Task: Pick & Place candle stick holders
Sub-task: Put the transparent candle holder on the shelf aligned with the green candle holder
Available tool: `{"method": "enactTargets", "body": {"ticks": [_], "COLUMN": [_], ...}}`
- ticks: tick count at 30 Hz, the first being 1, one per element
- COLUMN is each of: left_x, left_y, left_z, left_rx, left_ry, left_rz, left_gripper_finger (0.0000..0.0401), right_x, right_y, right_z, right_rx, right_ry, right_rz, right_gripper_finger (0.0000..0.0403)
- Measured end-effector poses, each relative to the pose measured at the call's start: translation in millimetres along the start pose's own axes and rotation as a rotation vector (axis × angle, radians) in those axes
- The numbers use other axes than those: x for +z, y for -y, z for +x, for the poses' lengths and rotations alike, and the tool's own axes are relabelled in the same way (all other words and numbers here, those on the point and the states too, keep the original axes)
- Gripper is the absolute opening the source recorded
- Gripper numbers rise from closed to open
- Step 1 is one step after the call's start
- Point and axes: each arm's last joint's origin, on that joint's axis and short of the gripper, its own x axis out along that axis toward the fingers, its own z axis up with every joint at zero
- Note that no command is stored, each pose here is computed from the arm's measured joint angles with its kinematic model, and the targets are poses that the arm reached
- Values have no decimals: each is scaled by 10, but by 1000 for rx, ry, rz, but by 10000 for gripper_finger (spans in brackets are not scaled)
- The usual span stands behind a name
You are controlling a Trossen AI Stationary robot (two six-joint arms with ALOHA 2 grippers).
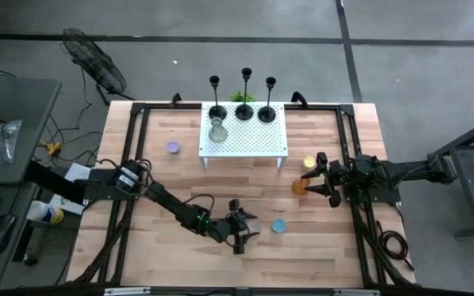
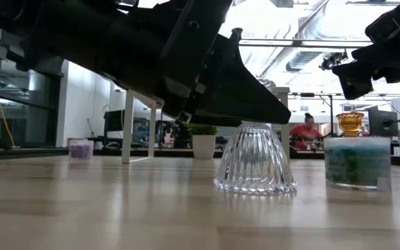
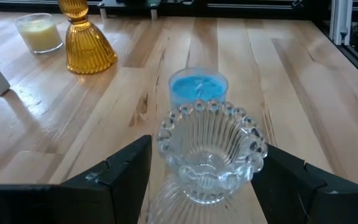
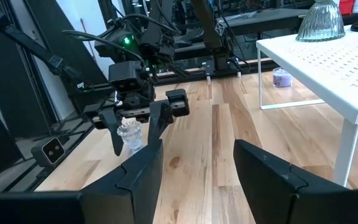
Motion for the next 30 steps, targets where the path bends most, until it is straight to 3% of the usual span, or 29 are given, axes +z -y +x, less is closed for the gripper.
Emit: {"method": "enactTargets", "body": {"ticks": [9,22,30], "left_x": [1,-2,18], "left_y": [-1,1,-3], "left_z": [1,0,4], "left_rx": [0,-9,39], "left_ry": [0,-3,12], "left_rz": [-4,-4,-9], "left_gripper_finger": [235,127,129], "right_x": [0,0,1], "right_y": [0,0,0], "right_z": [0,0,0], "right_rx": [-1,0,0], "right_ry": [0,0,1], "right_rz": [0,0,0], "right_gripper_finger": [191,191,191]}}
